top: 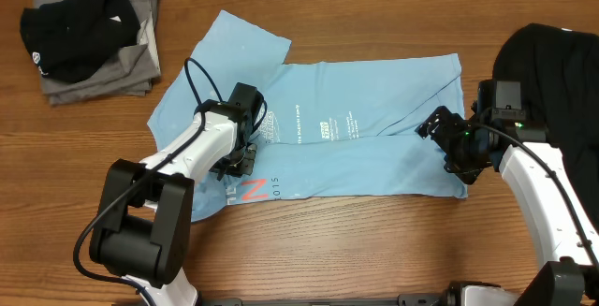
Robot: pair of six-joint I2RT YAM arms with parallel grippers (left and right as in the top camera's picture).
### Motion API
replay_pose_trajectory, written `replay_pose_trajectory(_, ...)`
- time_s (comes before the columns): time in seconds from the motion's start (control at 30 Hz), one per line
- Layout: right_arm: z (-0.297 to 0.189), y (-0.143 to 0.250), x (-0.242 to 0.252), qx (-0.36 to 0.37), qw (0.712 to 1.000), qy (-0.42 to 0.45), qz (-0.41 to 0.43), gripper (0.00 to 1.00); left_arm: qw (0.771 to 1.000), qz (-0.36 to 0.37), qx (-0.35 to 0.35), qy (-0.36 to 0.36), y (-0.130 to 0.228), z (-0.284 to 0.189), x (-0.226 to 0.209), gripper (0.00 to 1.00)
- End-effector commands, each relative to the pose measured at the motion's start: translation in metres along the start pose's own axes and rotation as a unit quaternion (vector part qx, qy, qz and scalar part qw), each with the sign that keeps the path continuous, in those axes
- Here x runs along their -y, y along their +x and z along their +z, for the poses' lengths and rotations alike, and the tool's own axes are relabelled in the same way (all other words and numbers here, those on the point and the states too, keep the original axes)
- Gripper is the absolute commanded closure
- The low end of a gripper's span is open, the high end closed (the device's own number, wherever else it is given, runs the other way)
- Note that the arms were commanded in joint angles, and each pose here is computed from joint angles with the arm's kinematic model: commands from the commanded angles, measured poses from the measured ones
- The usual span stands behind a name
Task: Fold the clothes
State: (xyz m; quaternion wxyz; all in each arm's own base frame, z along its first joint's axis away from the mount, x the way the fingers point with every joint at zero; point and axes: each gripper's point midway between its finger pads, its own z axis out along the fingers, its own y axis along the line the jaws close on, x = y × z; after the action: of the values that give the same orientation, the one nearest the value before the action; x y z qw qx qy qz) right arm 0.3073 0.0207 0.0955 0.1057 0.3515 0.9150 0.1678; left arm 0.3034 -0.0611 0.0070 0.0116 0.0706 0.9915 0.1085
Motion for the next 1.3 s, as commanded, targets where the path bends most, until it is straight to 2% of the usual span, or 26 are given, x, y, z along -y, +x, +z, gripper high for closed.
replay_pose_trajectory(0.0, -0.003, -0.002, 0.001, 0.014, 1.000, 0.001, -0.008, 0.00, 1.000, -0.002, -0.002, -0.004, -0.001, -0.002, -0.003, 0.84)
replay_pose_trajectory(0.37, -0.002, -0.001, 0.001, 0.014, 1.000, 0.001, -0.008, 0.00, 0.999, -0.006, 0.016, -0.027, -0.014, -0.013, -0.012, 0.86)
replay_pose_trajectory(0.57, -0.002, -0.001, 0.001, 0.013, 1.000, 0.002, -0.008, 0.00, 0.997, -0.010, 0.033, -0.066, -0.021, -0.014, -0.025, 0.87)
replay_pose_trajectory(0.73, -0.002, 0.000, 0.002, 0.012, 1.000, 0.003, -0.007, 0.00, 0.996, -0.023, 0.052, -0.076, -0.031, -0.014, -0.033, 0.95)
replay_pose_trajectory(0.83, -0.002, 0.000, 0.002, 0.011, 1.000, 0.003, -0.008, 0.00, 0.994, -0.036, 0.063, -0.087, -0.037, -0.015, -0.042, 0.96)
replay_pose_trajectory(0.93, -0.002, 0.000, 0.003, 0.010, 1.000, 0.004, -0.007, 0.00, 0.984, -0.064, 0.091, -0.139, -0.049, -0.018, -0.068, 0.95)
replay_pose_trajectory(1.03, -0.002, 0.001, 0.003, 0.009, 1.000, 0.005, -0.007, 0.00, 0.973, -0.084, 0.108, -0.185, -0.056, -0.025, -0.092, 0.79)
replay_pose_trajectory(1.07, -0.002, 0.001, 0.004, 0.008, 1.000, 0.006, -0.007, 0.00, 0.970, -0.088, 0.111, -0.199, -0.057, -0.028, -0.098, 0.67)
replay_pose_trajectory(1.1, -0.002, 0.001, 0.004, 0.008, 1.000, 0.006, -0.006, 0.00, 0.967, -0.091, 0.113, -0.211, -0.059, -0.033, -0.103, 0.47)
replay_pose_trajectory(1.13, -0.002, 0.001, 0.004, 0.008, 1.000, 0.006, -0.006, 0.00, 0.964, -0.097, 0.116, -0.220, -0.061, -0.039, -0.107, 0.37)
replay_pose_trajectory(1.27, -0.002, 0.001, 0.003, 0.009, 1.000, 0.005, -0.007, 0.00, 0.959, -0.124, 0.126, -0.222, -0.072, -0.065, -0.113, 0.36)
